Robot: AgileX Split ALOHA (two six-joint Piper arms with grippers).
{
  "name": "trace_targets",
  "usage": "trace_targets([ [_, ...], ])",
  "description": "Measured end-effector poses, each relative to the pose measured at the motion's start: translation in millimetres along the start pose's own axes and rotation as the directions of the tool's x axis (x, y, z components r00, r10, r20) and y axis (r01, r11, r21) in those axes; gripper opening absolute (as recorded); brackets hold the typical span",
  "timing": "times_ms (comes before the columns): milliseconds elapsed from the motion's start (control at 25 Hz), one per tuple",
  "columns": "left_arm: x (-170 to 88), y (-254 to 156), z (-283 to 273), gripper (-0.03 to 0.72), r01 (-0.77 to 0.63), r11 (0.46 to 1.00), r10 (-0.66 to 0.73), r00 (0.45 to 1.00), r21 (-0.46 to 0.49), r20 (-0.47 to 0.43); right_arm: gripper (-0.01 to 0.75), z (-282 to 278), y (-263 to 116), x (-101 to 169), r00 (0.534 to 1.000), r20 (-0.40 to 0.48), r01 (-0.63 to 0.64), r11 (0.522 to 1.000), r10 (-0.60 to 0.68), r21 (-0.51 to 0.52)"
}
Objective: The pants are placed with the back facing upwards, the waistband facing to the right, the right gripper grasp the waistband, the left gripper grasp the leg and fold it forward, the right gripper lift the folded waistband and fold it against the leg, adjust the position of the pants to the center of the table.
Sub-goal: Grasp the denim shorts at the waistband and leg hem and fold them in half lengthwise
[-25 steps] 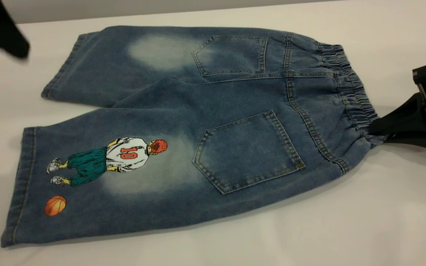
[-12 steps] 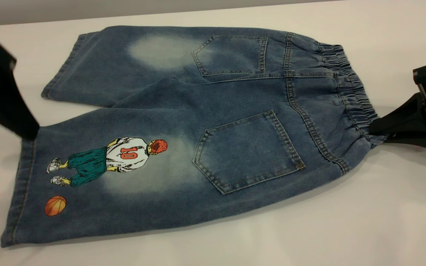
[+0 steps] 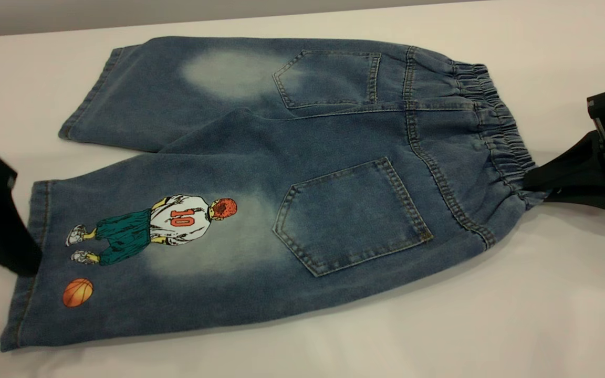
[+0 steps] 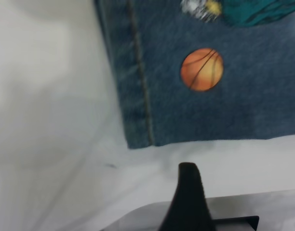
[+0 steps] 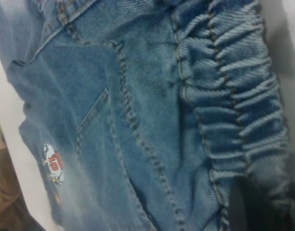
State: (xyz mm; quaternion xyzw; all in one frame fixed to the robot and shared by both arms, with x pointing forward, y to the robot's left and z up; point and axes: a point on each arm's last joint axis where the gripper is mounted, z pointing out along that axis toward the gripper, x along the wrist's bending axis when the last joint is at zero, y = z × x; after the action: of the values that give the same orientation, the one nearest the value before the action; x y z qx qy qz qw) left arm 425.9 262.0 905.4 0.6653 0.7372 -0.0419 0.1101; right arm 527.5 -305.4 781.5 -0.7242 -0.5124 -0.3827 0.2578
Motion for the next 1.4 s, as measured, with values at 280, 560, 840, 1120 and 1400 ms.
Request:
trace_targets([
  [280,5.5,-2.4,9.2,0.507,0.053,0.998,-0.054,0.998,-0.031,-0.022,0.028,0.0,-0.3,1.3,1.0,-0.015,0.005,1.0,-0.005,0.003],
  [560,13.6,-1.5,38.7,0.507,0.081,0.995,-0.077,0.994,0.05,-0.073,0.028,0.0,-0.4,1.3,1.0,-0.015,0.006,1.0,-0.006,0.004],
  [840,21.3,-1.8,59.6,0.507,0.069,0.994,-0.059,0.991,0.088,-0.119,0.028,0.0,-0.4,1.4,1.0,-0.015,0.006,1.0,-0.006,0.004],
  [1120,25.1,-2.2,70.7,0.507,0.071,0.993,-0.057,0.989,0.099,-0.138,0.028,0.0,-0.5,1.4,1.0,-0.015,0.021,1.0,-0.021,0.005],
  [1400,28.5,-1.8,80.3,0.506,0.078,0.992,-0.063,0.986,0.098,-0.155,0.028,0.0,-0.6,1.5,1.0,-0.016,0.022,1.0,-0.022,0.006],
])
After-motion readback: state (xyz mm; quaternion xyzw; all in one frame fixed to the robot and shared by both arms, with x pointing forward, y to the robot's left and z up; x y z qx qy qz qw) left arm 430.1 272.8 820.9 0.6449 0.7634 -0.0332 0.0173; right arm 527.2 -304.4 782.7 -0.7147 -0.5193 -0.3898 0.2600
